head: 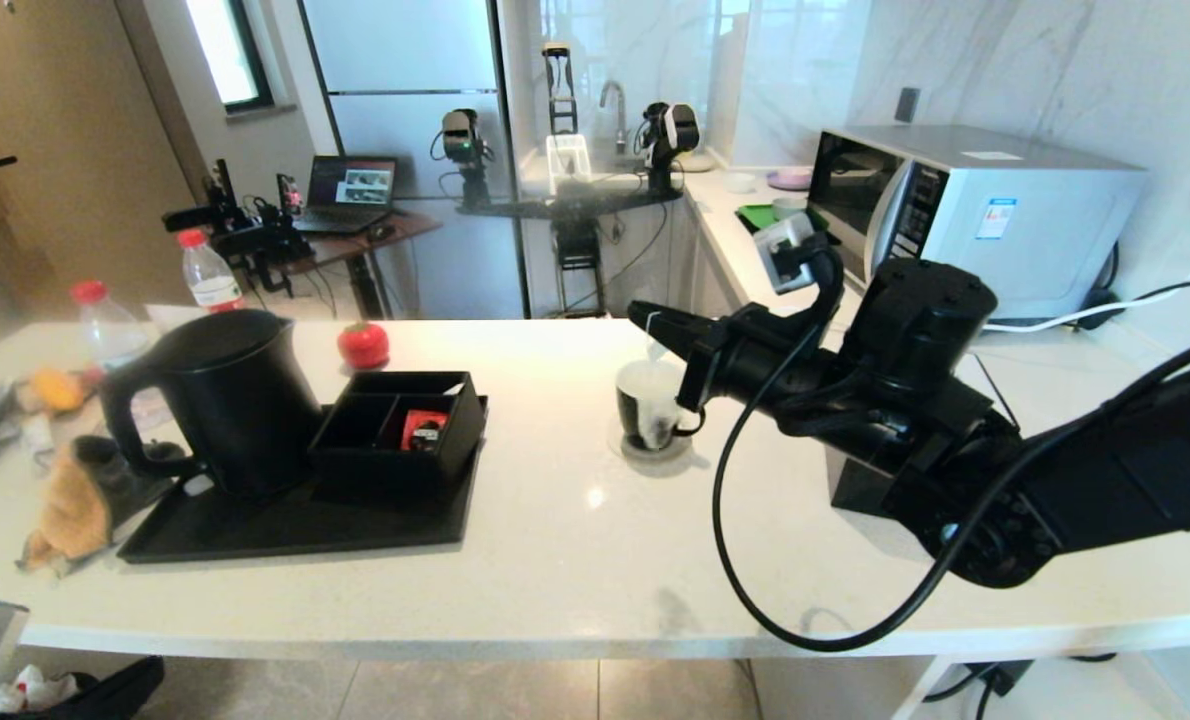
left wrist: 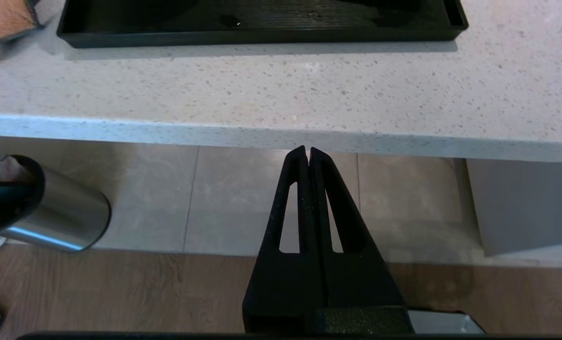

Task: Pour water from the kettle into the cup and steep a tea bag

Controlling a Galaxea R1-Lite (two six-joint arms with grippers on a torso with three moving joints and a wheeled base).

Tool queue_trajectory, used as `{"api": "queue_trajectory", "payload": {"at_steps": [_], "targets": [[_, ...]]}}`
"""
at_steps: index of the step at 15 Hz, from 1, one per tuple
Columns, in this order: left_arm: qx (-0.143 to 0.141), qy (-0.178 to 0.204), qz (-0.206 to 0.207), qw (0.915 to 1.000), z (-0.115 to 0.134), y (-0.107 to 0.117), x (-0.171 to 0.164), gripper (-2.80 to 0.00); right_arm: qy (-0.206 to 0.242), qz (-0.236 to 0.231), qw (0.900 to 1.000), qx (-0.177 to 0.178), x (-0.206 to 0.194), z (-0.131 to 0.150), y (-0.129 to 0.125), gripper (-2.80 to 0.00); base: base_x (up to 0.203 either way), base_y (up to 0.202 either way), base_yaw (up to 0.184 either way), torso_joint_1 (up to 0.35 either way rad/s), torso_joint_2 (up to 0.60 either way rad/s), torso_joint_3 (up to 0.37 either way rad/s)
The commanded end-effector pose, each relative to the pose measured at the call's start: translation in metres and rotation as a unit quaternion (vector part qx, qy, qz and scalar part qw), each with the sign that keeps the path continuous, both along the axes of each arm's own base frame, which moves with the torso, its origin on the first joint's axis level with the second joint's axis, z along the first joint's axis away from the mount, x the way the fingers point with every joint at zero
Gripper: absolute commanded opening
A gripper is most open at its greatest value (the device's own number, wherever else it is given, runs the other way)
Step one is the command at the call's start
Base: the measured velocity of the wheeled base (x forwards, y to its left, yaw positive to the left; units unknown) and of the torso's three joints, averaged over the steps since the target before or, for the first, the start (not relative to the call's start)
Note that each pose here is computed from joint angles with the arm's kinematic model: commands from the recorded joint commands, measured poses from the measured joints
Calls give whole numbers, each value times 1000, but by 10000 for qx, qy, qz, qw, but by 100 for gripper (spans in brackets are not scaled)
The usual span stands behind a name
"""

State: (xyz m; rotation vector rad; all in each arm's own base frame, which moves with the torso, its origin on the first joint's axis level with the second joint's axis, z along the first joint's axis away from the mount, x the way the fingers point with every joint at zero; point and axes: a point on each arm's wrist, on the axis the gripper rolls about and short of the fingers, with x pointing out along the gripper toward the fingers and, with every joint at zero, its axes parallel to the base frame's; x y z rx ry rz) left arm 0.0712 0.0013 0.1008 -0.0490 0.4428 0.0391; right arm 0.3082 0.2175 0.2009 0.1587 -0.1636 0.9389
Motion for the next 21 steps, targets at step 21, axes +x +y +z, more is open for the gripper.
{"api": "queue_trajectory", "payload": {"at_steps": [21], "targets": [[-72, -1021, -795, 9916, -17, -2, -71, -280, -5, -92, 10000, 0, 12, -6, -8, -280, 0, 0, 0, 0, 0, 0]]}}
